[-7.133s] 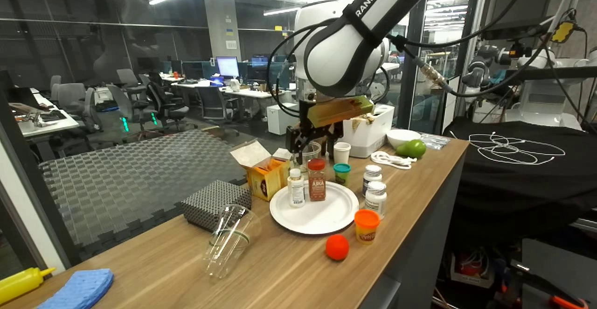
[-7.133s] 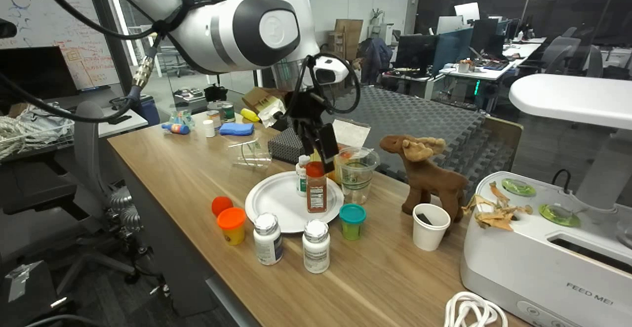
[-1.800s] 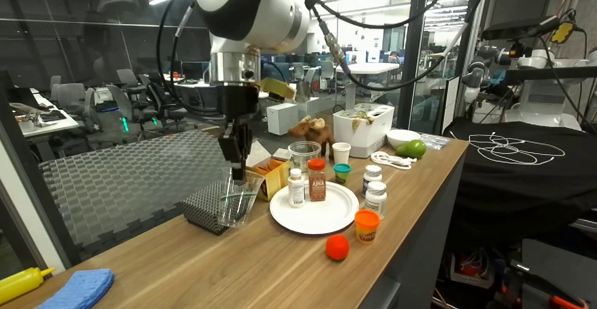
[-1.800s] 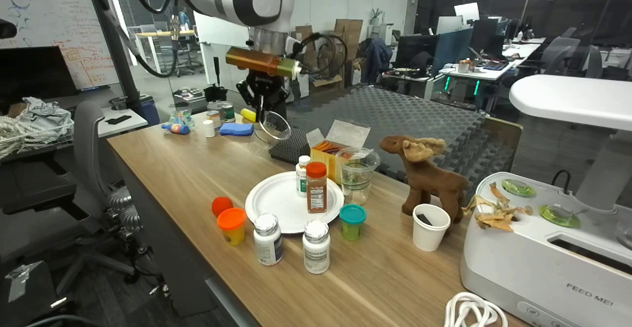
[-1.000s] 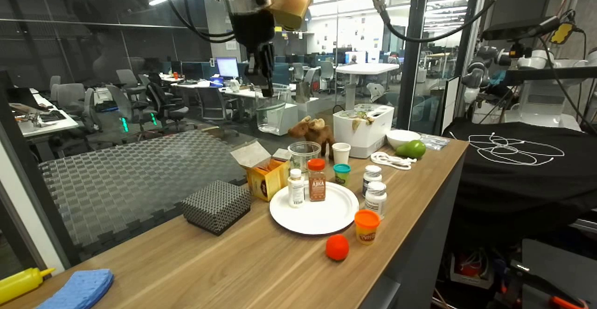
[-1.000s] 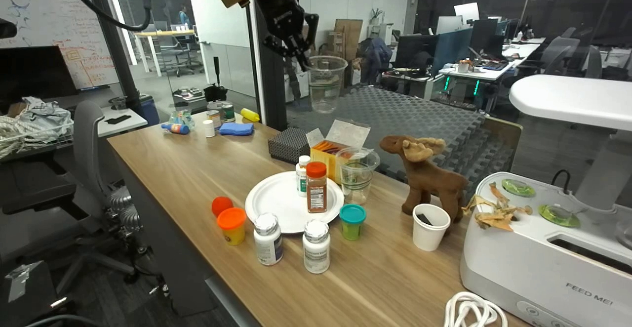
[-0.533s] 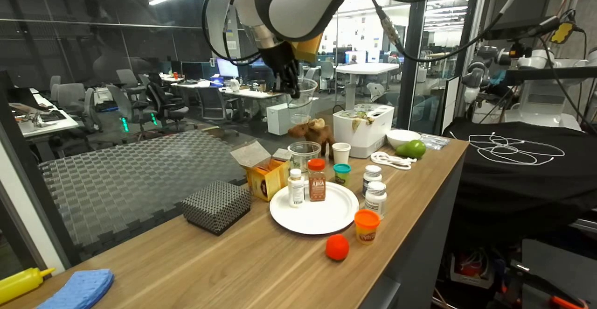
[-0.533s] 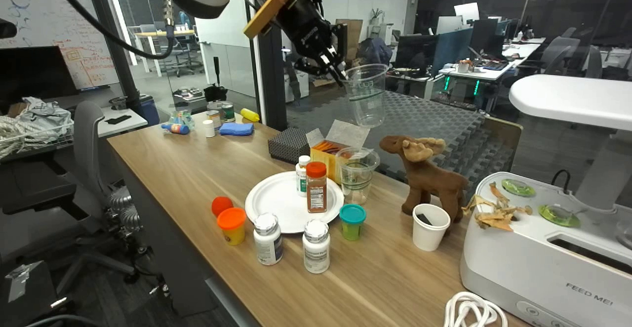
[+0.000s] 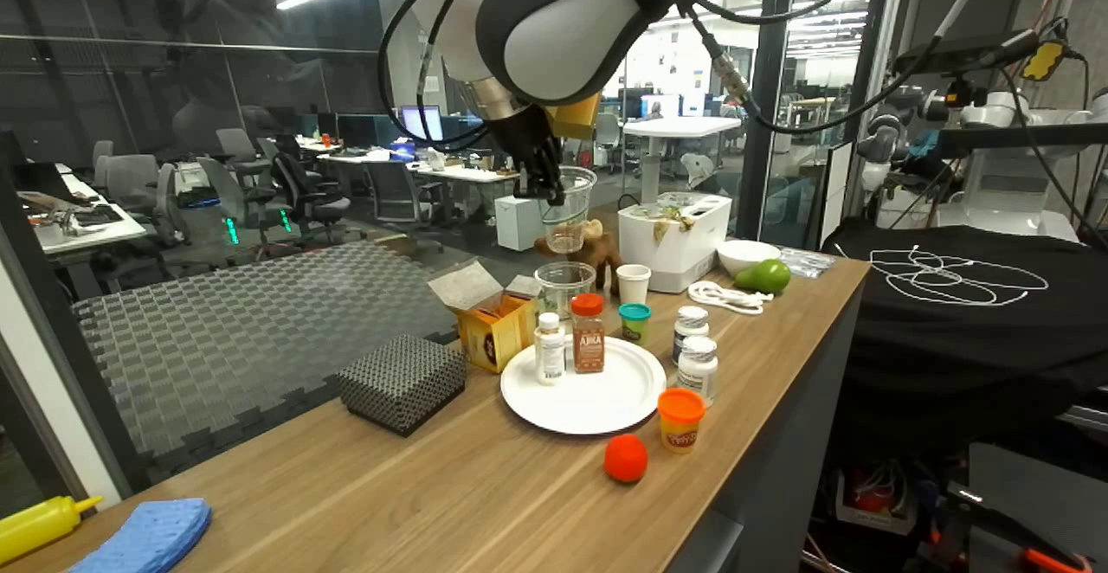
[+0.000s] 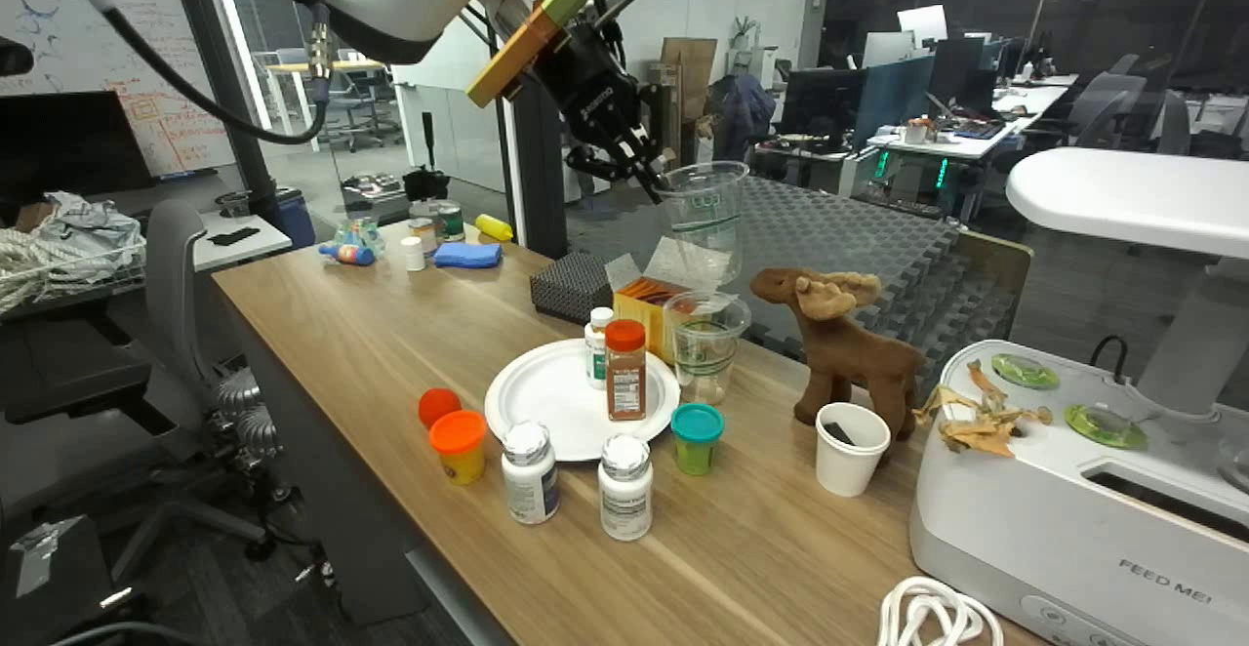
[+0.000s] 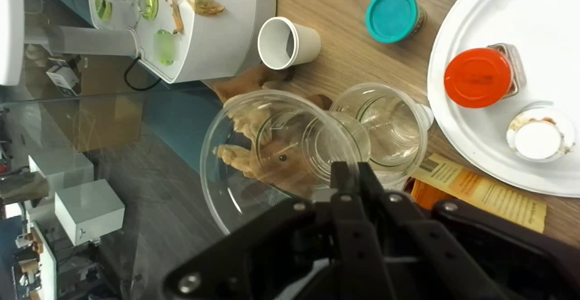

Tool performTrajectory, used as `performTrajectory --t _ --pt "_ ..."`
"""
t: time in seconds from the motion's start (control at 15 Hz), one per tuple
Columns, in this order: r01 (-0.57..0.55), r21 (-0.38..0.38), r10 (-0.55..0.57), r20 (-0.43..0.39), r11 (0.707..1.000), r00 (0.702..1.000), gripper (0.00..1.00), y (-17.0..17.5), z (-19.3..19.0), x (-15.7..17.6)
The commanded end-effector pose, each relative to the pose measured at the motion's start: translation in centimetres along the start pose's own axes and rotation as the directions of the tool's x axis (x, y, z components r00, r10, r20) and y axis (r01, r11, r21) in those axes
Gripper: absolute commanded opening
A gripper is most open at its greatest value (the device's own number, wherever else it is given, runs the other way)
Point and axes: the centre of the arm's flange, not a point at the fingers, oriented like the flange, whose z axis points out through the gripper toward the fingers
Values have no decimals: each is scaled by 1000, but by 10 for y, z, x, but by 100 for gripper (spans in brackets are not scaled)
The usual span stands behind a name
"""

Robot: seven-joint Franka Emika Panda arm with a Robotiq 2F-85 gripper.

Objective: Put the bottles and red plushy on the plate. Stack the clear cups

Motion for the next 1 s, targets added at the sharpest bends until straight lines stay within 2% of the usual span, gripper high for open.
performTrajectory --t 0.0,0.27,0.47,0.93 --pt "-4 13 4 20 1000 1000 6 -6 0 1" --pt "0 60 -3 45 998 999 6 -23 11 5" --pt "-25 95 23 31 995 999 5 -36 15 12" --pt "-92 97 91 11 991 996 3 -47 23 18"
